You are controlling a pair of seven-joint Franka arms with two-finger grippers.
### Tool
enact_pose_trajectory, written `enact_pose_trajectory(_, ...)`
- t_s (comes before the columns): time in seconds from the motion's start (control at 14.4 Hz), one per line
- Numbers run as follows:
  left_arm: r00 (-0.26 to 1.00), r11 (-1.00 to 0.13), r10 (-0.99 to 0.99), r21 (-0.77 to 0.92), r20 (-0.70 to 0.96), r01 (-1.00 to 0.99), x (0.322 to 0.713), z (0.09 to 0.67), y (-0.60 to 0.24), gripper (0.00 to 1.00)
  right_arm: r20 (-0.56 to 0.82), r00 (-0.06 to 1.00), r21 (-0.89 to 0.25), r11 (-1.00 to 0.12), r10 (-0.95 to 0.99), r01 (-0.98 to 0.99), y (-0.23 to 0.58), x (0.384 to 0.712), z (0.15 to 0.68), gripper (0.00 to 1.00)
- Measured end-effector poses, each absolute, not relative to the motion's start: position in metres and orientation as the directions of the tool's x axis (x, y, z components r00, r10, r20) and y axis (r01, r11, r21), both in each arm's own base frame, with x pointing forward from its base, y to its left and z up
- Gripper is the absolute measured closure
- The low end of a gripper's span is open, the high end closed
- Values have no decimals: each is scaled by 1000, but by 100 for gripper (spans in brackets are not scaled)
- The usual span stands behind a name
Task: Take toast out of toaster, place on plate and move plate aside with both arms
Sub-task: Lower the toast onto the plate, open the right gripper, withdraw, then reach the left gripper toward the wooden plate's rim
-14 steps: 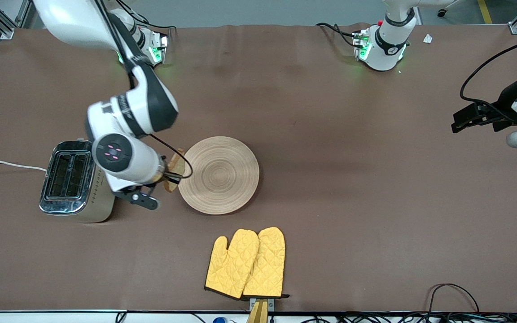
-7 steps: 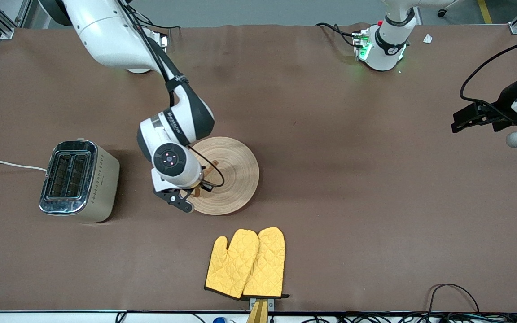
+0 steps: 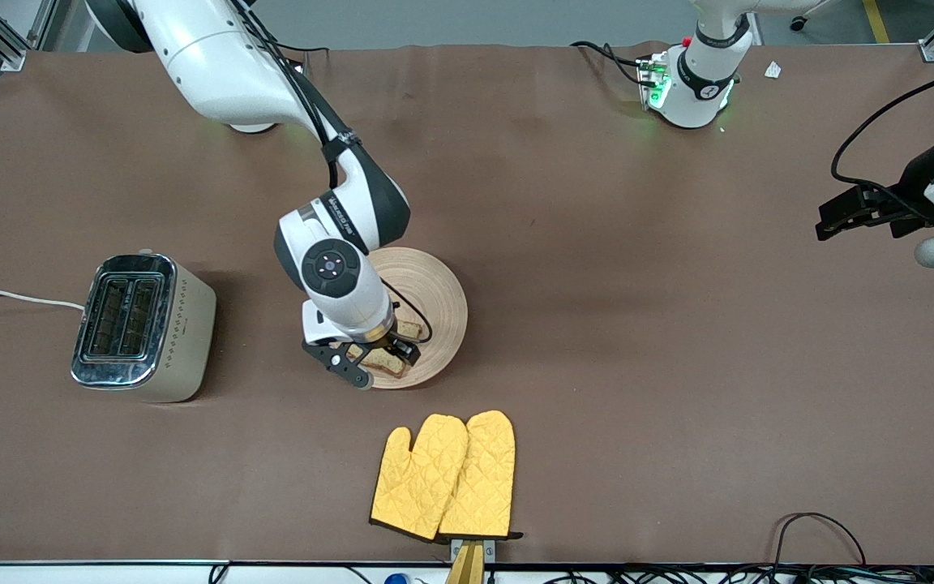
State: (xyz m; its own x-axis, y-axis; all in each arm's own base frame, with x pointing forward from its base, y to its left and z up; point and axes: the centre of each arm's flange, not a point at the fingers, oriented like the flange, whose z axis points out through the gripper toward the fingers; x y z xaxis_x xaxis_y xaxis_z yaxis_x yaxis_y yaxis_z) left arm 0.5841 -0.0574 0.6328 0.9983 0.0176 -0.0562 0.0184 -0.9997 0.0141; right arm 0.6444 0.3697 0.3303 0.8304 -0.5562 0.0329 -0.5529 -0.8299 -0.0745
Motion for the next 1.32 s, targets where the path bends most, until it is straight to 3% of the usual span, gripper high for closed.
enact_pose_trajectory(0.07,998,-1000,18,14,-56,18,584,633,-57,0,52,843,-90,-844,-535,-529,358,653,350,0)
enact_pose_trajectory(0.35,998,-1000,21,14,-57,22,584,633,-55,0,61,900,-54,-902,-432,-429,234,682,443,0)
enact_pose_trajectory(0.62,997,-998,4,65,-73,9,585,628,-55,0,69,948,-34,-950,-311,-310,125,678,507,0)
enact_pose_trajectory(0.97,973,-936,-35,348,-227,47,612,549,-64,0,77,980,-17,-983,-186,-185,31,635,544,0)
enact_pose_trajectory(1.32,952,-872,-124,488,-279,30,643,439,-189,0,95,988,-8,-993,-118,-118,-21,570,592,0)
